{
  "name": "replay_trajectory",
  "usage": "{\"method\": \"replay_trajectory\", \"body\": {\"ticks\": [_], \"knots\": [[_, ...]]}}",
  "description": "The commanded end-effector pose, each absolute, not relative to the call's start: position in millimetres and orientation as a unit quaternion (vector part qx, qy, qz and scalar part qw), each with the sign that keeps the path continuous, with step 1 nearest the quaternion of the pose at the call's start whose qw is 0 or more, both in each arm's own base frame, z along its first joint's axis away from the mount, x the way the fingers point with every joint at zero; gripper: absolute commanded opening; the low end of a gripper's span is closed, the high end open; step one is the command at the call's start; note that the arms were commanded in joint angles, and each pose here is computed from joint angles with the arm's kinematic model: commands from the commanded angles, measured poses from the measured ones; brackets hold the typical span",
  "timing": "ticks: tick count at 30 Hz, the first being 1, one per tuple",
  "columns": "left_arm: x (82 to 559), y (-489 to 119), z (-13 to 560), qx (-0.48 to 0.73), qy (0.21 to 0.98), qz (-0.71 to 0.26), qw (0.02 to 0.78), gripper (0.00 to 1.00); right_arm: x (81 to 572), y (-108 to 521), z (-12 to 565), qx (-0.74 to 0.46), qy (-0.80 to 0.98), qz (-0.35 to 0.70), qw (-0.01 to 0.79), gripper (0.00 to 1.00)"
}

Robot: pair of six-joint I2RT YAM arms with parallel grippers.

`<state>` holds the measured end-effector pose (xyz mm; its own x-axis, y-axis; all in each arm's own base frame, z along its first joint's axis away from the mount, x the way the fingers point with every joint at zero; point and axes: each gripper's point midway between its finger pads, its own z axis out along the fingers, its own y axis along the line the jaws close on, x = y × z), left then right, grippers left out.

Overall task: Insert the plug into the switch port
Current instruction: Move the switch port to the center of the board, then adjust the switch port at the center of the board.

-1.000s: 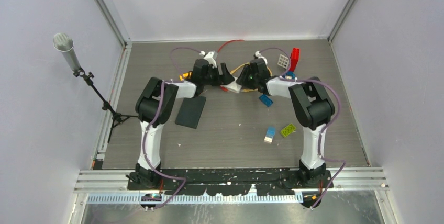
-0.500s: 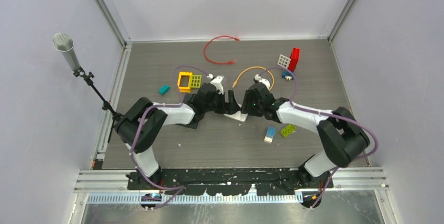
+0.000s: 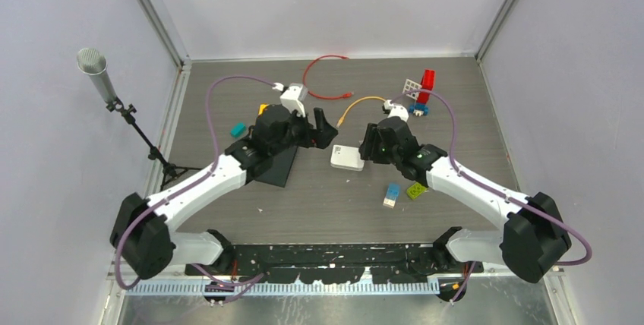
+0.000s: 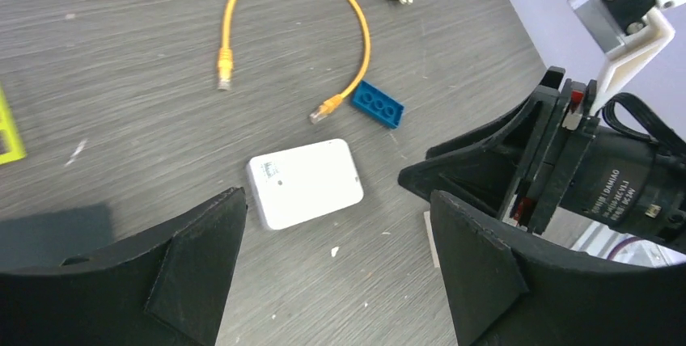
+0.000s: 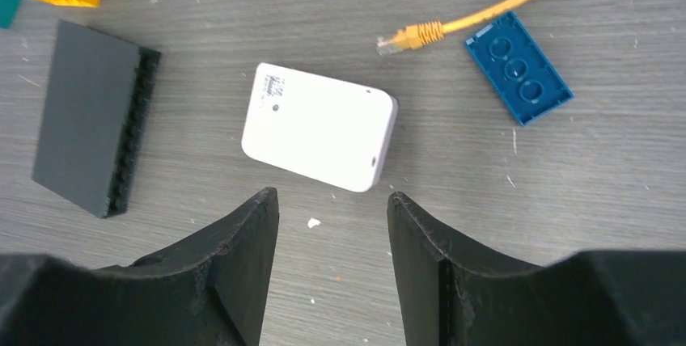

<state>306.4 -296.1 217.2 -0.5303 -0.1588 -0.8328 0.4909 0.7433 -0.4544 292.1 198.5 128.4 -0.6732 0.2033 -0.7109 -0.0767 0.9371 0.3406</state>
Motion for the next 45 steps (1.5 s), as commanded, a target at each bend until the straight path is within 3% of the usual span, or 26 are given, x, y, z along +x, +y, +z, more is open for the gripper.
{"method": "replay_trajectory", "body": {"ticks": [1, 11, 22, 37, 45], "knots": [[291, -253, 210, 0.087, 0.831, -0.271, 0.477, 0.86, 285, 188, 126, 0.022, 0.905, 0.148, 0.398, 0.57], [253, -173, 155, 0.056, 0.873, -0.147, 0.461, 0.87, 295, 194, 95, 0.055, 0.914, 0.138, 0.378, 0.58], [258, -126, 145, 0.009, 0.860, -0.053, 0.507, 0.89, 323, 203, 66, 0.086, 0.923, 0.099, 0.362, 0.60], [298, -158, 158, 0.002, 0.840, -0.072, 0.537, 0.87, 357, 205, 58, 0.104, 0.919, 0.121, 0.361, 0.61], [331, -185, 167, 0.020, 0.832, -0.069, 0.550, 0.86, 369, 236, 59, 0.055, 0.919, 0.195, 0.338, 0.60]]}}
